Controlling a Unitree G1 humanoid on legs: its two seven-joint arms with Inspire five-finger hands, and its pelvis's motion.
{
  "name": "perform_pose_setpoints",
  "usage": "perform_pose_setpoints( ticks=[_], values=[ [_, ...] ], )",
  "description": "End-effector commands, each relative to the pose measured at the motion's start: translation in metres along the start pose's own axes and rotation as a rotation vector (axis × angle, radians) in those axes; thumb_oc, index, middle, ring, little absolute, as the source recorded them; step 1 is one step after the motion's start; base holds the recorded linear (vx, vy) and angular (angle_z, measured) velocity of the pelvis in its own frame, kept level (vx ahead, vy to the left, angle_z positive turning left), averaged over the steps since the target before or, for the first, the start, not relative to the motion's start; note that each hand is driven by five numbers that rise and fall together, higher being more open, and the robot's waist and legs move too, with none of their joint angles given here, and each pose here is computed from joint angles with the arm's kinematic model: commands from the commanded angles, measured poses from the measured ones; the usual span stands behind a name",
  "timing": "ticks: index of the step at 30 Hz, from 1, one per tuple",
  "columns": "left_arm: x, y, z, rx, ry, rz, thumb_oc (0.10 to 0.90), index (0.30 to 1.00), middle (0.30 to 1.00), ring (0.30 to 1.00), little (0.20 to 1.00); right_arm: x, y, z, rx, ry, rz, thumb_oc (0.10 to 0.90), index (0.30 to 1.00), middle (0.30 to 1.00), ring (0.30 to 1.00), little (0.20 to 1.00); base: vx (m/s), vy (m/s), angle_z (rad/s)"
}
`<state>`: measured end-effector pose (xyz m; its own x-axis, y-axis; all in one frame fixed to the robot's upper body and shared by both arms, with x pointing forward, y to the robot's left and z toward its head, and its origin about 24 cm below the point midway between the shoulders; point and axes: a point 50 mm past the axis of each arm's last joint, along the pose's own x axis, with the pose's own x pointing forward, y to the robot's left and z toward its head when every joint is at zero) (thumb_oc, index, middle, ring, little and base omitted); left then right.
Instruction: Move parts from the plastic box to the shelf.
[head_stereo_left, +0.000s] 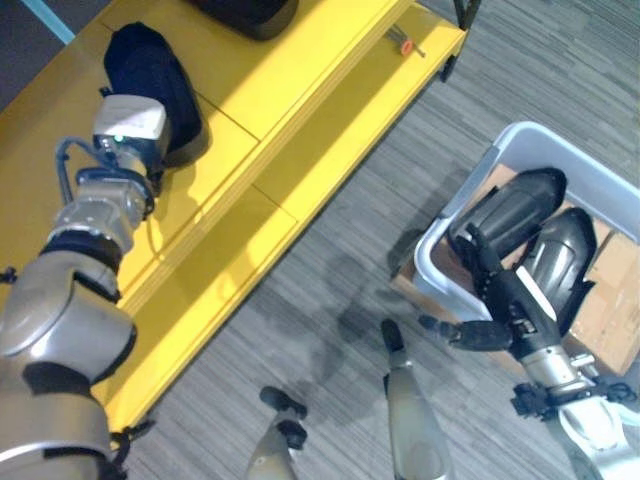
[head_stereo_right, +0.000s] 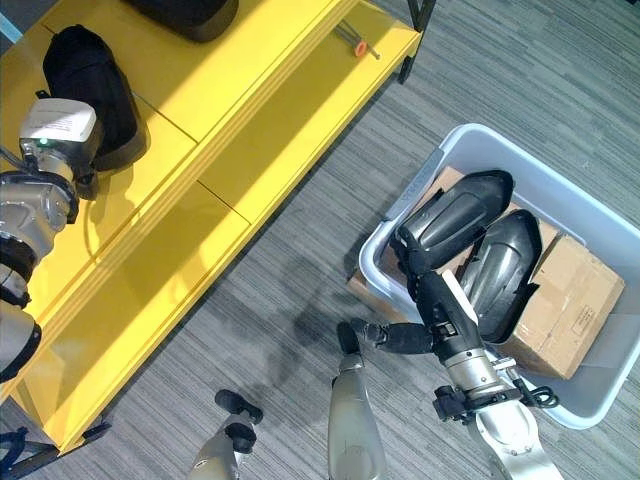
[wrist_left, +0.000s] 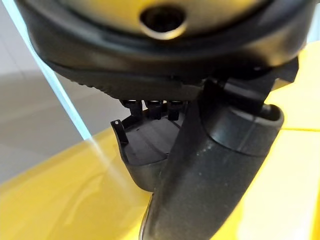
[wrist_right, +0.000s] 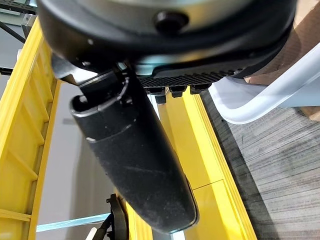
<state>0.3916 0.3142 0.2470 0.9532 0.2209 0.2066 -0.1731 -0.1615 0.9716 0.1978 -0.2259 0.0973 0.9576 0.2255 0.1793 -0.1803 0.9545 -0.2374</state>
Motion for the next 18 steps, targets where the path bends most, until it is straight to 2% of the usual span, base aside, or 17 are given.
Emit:
perform_pose_setpoints(
  ticks=[1, 5, 6, 8, 18],
  values=[
    [0.001, 0.02, -0.022, -0.215, 0.127, 0.071, 0.9, 1.0, 1.0, 1.0, 1.0, 0.004, -0.005, 0.041, 0.019, -0.234, 0.004, 0.9, 1.0, 1.0, 1.0, 1.0, 0.0, 0.0, 0.0],
    [-0.003, 0.007, -0.031, -0.34, 0.187, 0.04, 0.9, 1.0, 1.0, 1.0, 1.0, 0.002, -0.005, 0.039, 0.026, -0.219, 0.002, 0.9, 1.0, 1.0, 1.0, 1.0, 0.0, -0.012, 0.0],
    [-0.009, -0.007, -0.043, -0.516, 0.268, 0.02, 0.9, 1.0, 1.0, 1.0, 1.0, -0.001, -0.004, 0.034, 0.047, -0.199, -0.003, 0.9, 1.0, 1.0, 1.0, 1.0, 0.0, 0.0, 0.0],
    [-0.013, -0.016, -0.05, -0.588, 0.329, 0.016, 0.9, 1.0, 1.0, 1.0, 1.0, -0.001, -0.002, 0.031, 0.06, -0.184, -0.001, 0.9, 1.0, 1.0, 1.0, 1.0, 0.0, -0.019, 0.01],
    [-0.02, -0.036, -0.052, -0.818, 0.428, 0.038, 0.9, 1.0, 1.0, 1.0, 1.0, -0.002, 0.002, 0.028, 0.064, -0.163, 0.008, 0.9, 1.0, 1.0, 1.0, 1.0, 0.0, -0.003, 0.02]
  ],
)
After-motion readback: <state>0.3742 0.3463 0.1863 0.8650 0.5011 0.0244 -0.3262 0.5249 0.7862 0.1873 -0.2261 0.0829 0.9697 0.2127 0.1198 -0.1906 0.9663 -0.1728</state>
